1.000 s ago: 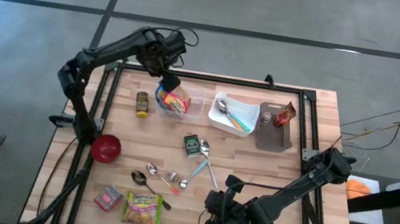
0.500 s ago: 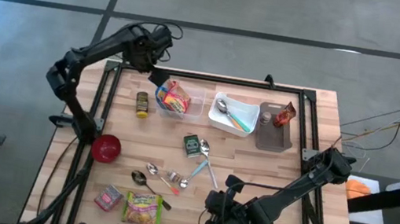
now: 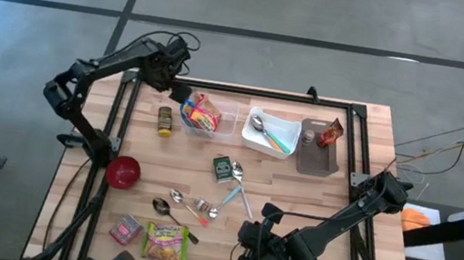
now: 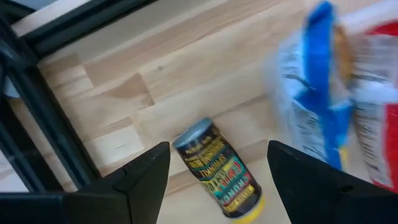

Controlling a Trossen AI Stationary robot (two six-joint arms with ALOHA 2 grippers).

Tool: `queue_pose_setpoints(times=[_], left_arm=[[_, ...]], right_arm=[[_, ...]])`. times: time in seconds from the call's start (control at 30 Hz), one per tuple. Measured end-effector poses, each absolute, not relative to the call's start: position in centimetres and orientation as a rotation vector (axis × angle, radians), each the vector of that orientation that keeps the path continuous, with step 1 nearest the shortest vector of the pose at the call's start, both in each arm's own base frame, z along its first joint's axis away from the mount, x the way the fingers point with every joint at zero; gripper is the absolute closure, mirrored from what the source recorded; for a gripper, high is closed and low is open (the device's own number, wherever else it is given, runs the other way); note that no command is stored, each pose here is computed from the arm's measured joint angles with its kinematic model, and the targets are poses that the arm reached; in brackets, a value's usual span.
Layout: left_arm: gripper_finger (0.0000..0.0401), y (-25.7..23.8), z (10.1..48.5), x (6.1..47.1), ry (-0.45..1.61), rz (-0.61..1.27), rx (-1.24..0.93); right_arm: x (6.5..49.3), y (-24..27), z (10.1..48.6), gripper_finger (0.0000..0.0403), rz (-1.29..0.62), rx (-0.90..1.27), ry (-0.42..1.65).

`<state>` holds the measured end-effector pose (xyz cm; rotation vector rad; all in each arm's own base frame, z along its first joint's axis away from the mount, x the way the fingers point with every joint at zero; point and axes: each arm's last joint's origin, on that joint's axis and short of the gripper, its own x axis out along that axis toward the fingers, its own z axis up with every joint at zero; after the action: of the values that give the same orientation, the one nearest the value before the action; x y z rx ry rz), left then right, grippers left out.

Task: Pick & Place Food Item
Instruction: Put the yellow seasoning can into the black bin

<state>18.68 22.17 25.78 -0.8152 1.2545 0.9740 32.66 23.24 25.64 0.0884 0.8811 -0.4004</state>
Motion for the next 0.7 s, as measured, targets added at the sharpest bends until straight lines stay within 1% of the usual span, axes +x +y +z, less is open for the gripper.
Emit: queue_pose_setpoints(times=[0.13, 0.43, 0.7], left_arm=[[0.0129, 22.3, 24.4, 18.3, 1.259, 1.004, -0.846], [0.0129, 21.3, 20.8, 17.4, 1.331, 1.006, -0.882], [0.0129, 21.0, 18.6, 17.1, 1.282, 0.973, -0.910]], right_arm=[[32.7, 23.2, 25.6, 0.0394, -0.400, 0.089, 0.881], [32.7, 23.3, 25.6, 0.0394, -0.399, 0.091, 0.879], [32.7, 23.3, 25.7, 0.0394, -0.397, 0.096, 0.874]])
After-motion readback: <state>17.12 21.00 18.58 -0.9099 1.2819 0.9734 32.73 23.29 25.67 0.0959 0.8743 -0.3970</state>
